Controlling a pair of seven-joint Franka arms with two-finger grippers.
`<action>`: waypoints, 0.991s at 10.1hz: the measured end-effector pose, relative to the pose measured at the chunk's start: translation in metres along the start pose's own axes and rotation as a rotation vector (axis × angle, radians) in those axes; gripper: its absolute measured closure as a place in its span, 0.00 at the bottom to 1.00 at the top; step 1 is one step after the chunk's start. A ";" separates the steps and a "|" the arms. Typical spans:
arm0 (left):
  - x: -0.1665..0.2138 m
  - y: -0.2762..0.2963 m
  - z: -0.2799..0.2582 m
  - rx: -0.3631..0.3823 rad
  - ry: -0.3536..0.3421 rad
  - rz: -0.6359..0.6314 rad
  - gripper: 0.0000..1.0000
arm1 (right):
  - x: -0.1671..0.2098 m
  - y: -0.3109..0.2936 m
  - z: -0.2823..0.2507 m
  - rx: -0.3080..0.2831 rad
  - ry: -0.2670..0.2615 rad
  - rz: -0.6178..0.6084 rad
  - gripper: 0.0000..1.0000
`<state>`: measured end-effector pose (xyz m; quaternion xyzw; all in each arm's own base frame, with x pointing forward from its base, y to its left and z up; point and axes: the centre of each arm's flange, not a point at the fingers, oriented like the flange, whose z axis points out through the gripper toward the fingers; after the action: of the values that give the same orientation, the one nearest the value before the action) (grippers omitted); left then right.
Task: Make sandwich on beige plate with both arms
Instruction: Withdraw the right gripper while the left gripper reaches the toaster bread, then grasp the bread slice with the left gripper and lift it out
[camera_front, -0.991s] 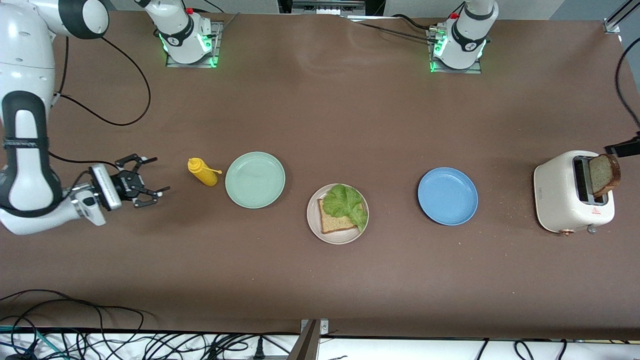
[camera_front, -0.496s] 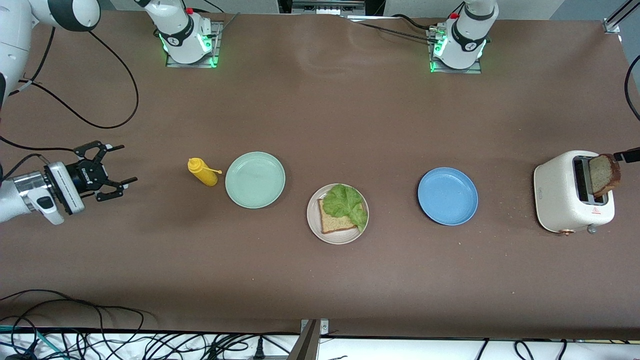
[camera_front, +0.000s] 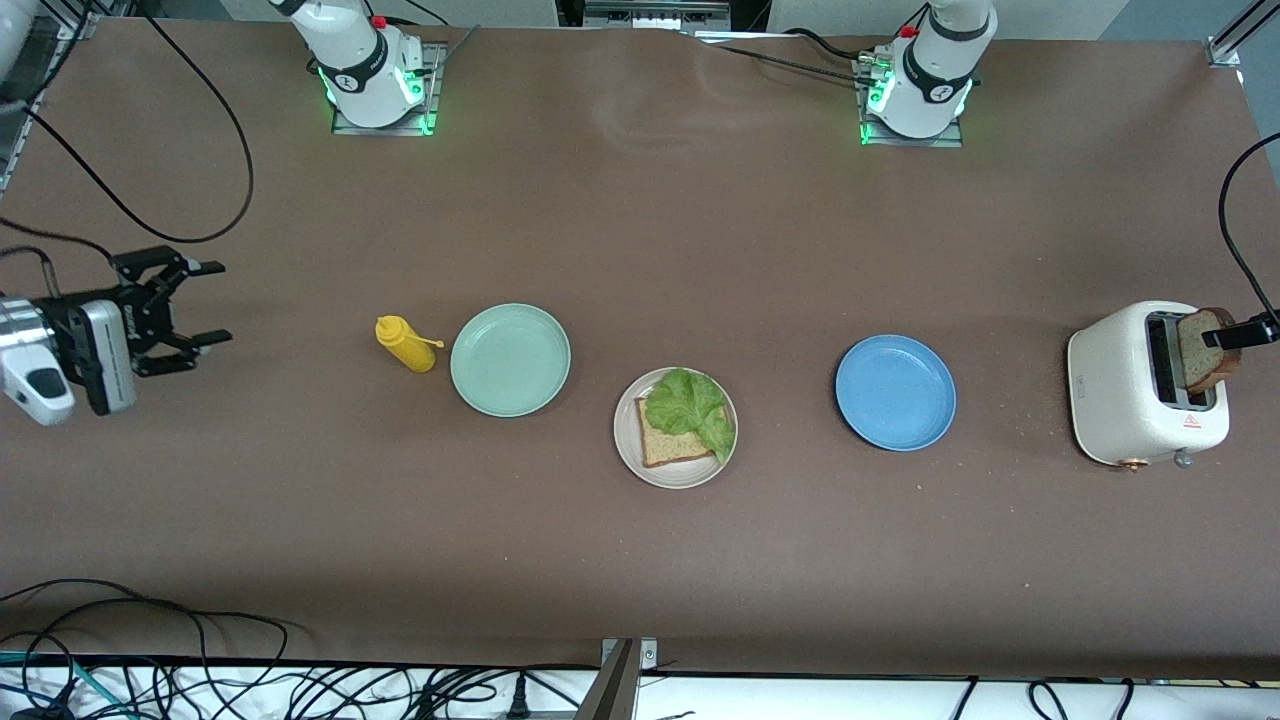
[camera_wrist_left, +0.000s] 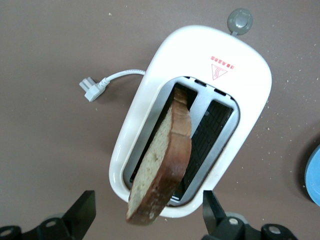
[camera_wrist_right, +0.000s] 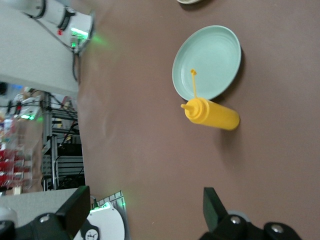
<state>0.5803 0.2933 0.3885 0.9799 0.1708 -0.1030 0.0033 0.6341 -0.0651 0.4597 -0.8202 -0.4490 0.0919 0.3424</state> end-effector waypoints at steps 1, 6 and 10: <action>0.001 0.001 0.004 -0.001 -0.005 0.004 0.30 | 0.001 -0.023 -0.009 -0.079 -0.024 0.079 0.00; 0.001 0.004 0.006 -0.003 -0.014 0.102 0.87 | -0.001 -0.073 -0.005 -0.434 -0.065 0.494 0.00; 0.001 0.044 -0.041 0.002 -0.023 0.193 0.91 | -0.004 -0.085 0.002 -0.609 0.017 0.923 0.00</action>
<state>0.6038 0.2538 0.4271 0.9905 0.0756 -0.1138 0.0144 0.5735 -0.0368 0.5122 -0.9946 -0.0463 0.0916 0.0174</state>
